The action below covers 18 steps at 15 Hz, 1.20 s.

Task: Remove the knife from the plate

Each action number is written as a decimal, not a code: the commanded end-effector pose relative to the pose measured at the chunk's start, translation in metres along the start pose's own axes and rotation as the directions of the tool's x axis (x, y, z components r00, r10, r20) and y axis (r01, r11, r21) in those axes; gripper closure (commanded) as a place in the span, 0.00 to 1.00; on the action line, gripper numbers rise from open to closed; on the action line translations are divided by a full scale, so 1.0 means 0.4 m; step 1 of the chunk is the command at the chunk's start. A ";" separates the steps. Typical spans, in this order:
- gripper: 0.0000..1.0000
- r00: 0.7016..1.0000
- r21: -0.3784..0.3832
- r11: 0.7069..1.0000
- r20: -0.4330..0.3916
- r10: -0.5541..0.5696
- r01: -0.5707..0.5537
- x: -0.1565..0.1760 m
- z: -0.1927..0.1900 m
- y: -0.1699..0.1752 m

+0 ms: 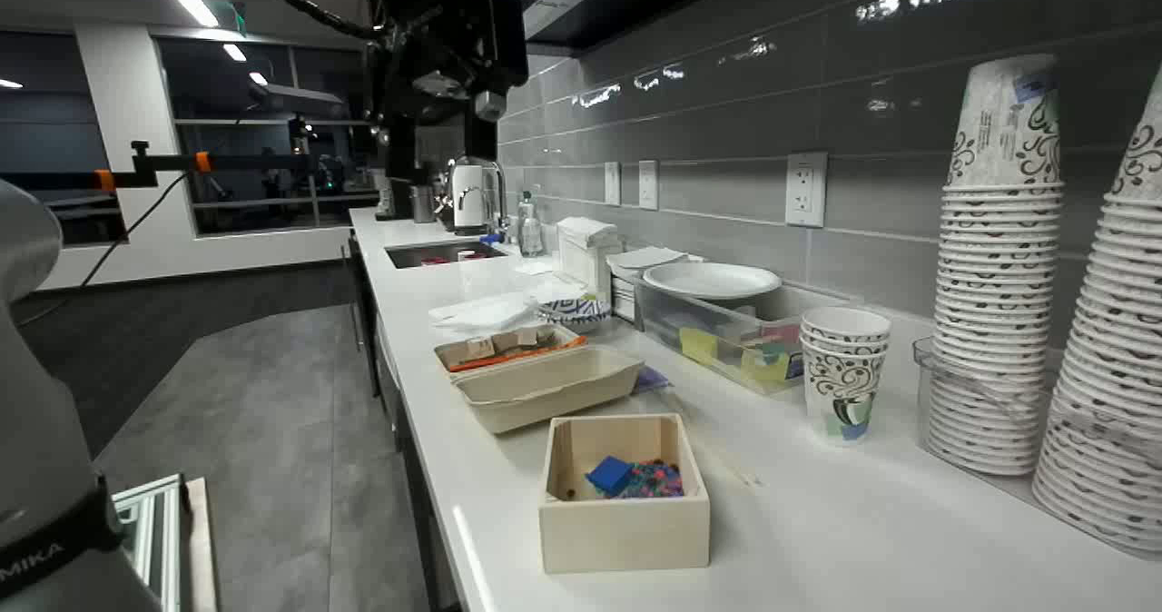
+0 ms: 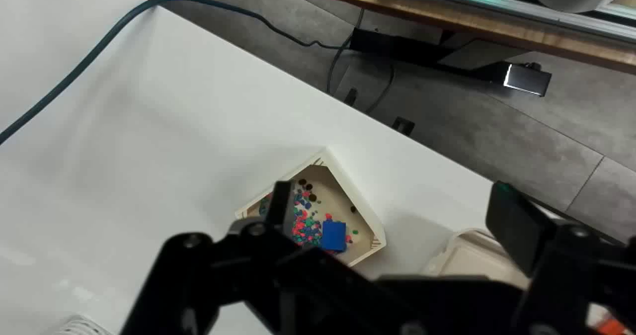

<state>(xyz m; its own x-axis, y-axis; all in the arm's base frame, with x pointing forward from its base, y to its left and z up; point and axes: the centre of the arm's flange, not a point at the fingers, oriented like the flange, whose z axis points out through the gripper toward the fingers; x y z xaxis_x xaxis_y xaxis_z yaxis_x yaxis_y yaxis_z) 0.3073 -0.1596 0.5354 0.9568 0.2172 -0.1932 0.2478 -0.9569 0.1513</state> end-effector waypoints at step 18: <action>0.00 0.939 0.236 0.913 -0.010 0.345 -0.333 0.363 -0.108 -0.201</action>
<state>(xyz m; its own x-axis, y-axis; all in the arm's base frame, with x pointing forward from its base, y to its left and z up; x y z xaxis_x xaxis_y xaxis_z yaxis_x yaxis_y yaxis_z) 0.3741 -0.0757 0.5379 0.9940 0.0088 -0.1092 0.0111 -0.9997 0.0203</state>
